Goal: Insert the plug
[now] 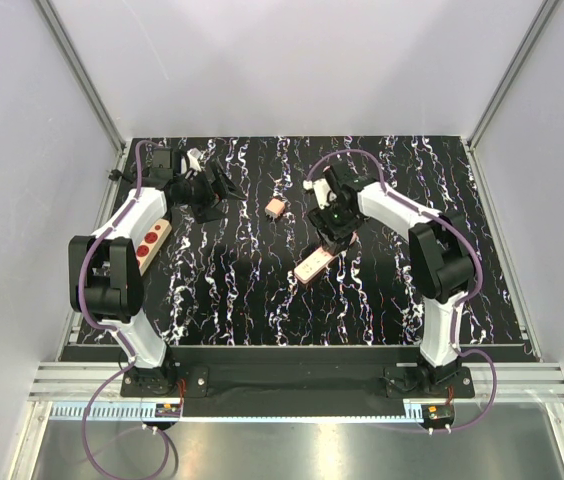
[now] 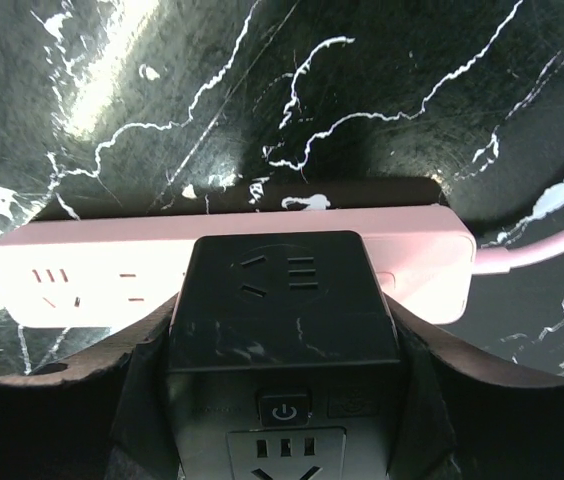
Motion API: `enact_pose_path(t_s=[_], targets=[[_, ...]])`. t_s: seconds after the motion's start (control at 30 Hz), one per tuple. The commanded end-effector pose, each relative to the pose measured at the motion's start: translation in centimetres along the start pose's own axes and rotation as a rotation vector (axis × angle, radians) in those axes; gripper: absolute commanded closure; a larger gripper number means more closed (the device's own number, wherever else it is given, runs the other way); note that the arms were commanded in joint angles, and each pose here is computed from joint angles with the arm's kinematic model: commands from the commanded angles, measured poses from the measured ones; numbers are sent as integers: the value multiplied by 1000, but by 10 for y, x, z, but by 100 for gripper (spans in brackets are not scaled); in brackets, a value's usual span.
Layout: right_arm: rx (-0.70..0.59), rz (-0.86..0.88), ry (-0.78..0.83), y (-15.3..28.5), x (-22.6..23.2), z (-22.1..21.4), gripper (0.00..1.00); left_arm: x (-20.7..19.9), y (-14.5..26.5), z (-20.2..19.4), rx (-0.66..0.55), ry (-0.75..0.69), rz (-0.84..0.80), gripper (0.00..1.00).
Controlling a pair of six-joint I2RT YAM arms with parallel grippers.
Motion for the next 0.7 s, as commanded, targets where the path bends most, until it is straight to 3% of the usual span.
enact_pose_path(t_s=[0.0, 0.23, 0.43, 0.67], targets=[[99, 113, -152, -39, 1, -25, 100, -11, 10, 3, -27, -30, -50, 1], [139, 151, -24, -26, -10, -23, 100, -13, 10, 4, -28, -30, -55, 1], [226, 50, -56, -35, -19, -25, 100, -10, 9, 4, -23, -26, -52, 1], [204, -31, -90, -45, -5, -38, 100, -10, 10, 5, -30, -25, -48, 1]])
Point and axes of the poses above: each gripper's point midway between its finger pads, its own y axis back along the fingers, its own x axis along the line the jaws close on, z = x × y, the point moved 6 cm from there along y, back along the fingers, and after that the axes turned 1 degree about y, right-handed, at the moved point
